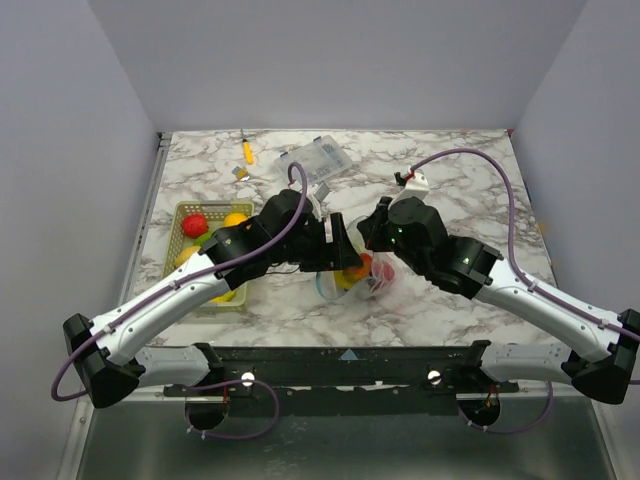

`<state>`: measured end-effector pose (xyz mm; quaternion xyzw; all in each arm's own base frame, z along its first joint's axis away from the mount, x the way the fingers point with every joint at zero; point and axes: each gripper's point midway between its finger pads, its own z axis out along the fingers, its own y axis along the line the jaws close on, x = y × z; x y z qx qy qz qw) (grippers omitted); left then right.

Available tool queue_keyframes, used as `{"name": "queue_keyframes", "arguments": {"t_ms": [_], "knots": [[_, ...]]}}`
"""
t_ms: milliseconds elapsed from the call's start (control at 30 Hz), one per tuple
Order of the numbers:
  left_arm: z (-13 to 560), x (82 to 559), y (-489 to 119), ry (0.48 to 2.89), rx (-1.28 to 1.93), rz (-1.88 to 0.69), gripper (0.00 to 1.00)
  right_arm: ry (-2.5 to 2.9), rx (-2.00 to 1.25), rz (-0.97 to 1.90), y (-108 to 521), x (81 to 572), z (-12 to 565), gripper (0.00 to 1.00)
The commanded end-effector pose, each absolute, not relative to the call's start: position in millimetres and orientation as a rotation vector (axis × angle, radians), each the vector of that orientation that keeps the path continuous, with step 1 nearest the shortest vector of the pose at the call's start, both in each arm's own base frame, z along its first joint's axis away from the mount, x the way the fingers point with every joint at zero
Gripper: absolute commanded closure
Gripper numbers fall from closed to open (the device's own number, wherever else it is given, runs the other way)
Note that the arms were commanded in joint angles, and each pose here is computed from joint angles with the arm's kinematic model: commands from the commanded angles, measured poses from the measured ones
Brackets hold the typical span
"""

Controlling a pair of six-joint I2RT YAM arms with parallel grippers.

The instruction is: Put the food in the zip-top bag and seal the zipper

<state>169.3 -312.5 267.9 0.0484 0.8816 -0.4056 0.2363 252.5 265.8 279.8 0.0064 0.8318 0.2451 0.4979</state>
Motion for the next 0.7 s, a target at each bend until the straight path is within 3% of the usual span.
{"name": "queue_keyframes", "arguments": {"t_ms": [0, 400, 667], "knots": [[281.1, 168.1, -302.3, 2.375, 0.163, -1.183, 0.27, 1.964, 0.034, 0.646, 269.9, 256.1, 297.0, 0.99], [288.0, 168.4, -254.5, 2.286, 0.268, -1.185, 0.30, 1.977, 0.026, 0.633, 272.0, 257.5, 289.6, 0.99], [283.4, 207.6, -185.3, 2.183, 0.140, -0.866, 0.26, 1.981, 0.026, 0.629, 271.1, 257.0, 286.2, 0.99]]}}
